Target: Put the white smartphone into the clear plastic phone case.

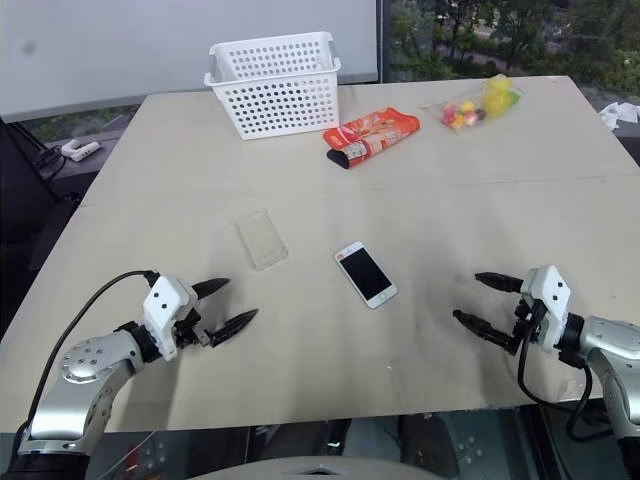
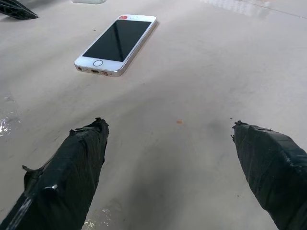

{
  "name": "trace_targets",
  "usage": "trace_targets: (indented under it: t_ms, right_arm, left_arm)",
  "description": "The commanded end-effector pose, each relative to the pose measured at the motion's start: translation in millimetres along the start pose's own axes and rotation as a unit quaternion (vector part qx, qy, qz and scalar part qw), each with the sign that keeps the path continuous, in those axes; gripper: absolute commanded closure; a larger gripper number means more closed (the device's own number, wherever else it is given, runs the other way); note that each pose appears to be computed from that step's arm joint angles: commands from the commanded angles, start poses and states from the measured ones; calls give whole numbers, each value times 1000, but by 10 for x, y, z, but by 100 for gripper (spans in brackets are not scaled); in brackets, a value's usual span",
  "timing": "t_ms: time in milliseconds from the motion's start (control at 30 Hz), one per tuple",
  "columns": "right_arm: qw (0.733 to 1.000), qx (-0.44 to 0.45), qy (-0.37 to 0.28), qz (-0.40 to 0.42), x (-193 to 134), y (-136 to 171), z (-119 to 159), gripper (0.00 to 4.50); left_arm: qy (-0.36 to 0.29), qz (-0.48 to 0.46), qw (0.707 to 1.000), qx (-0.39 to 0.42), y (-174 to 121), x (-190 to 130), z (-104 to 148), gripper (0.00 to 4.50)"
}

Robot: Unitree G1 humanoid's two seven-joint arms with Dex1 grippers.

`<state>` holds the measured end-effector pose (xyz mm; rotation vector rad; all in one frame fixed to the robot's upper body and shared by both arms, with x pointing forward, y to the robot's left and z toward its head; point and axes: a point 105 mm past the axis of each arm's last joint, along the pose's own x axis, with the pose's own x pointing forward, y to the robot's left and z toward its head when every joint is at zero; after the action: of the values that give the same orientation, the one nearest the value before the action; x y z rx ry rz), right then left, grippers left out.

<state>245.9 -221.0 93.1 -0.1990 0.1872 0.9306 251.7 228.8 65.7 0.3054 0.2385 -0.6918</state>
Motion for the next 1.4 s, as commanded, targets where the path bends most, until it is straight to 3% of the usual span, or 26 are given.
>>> trace_targets:
  t_ms: [33,867,1000,1167,1400]
  right_arm:
    - [1000,-19,-7,-1,-41,-5,76,0]
    - [1000,-17,-14,2,2,41,97,0]
    - [999,-3,-10,34,39,173,129,0]
    - [997,-5,-34,67,164,290,368,0]
    - [994,-13,-81,78,350,380,656,0]
  left_arm:
    - [13,-1,1000,6,37,-75,-40,4]
    - [-9,-33,999,16,114,-88,39,4]
    - [-14,-63,997,35,266,-139,182,4]
    - [18,-152,982,108,502,-132,354,4]
    - [42,-228,951,207,877,224,742,4]
